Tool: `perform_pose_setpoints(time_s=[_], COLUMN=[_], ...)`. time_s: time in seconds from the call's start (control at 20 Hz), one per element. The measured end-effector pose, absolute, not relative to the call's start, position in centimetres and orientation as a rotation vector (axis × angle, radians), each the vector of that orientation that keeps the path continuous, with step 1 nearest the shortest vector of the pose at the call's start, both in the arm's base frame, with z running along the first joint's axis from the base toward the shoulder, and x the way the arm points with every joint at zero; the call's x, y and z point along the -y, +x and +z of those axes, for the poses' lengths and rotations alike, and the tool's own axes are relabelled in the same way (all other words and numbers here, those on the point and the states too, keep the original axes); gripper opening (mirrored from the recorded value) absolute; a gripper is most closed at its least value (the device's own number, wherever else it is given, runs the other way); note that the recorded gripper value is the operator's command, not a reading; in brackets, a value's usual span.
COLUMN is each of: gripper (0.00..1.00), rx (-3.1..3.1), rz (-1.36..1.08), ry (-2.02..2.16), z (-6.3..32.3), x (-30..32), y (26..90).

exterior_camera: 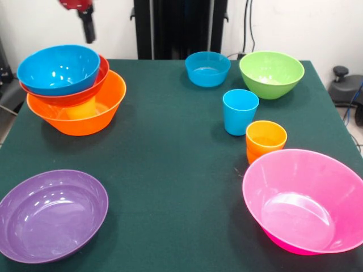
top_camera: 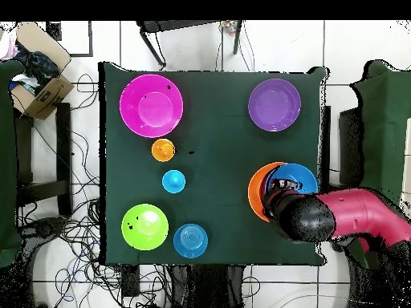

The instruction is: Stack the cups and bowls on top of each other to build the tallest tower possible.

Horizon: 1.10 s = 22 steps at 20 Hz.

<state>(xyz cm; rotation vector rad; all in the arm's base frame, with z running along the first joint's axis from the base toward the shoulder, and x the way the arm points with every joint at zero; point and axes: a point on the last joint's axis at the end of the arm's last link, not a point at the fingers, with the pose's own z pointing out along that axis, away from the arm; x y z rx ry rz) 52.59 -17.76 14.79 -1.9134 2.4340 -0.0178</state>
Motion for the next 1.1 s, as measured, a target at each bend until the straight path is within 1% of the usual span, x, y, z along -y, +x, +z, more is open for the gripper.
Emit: perform_pose_setpoints(time_s=[0.1, 0.2, 0.4, 0.5, 0.65, 0.7, 0.95, 1.05, 1.1], gripper=[0.0, 0.0, 0.0, 0.0, 0.0, 0.0, 0.0, 0.0, 1.0], rx=[-2.426, -2.425, -2.446, -2.497, -2.539, -2.583, -2.674, -2.726, -2.76], rz=[-0.023, -0.035, -0.044, -0.032, -0.009, 0.02, 0.075, 0.092, 0.102], ry=[-1.905, -1.855, -1.738, -1.538, -1.404, -1.27, -1.032, -0.912, -0.823], z=[14.7, 14.4, 13.7, 13.0, 12.5, 12.0, 11.3, 11.1, 11.0], x=[16.0, 12.6, 8.0, 2.6, -0.4, -3.1, -6.7, -6.9, -6.7], y=[52.9, 53.5, 54.3, 55.1, 55.3, 55.2, 54.7, 54.6, 54.5])
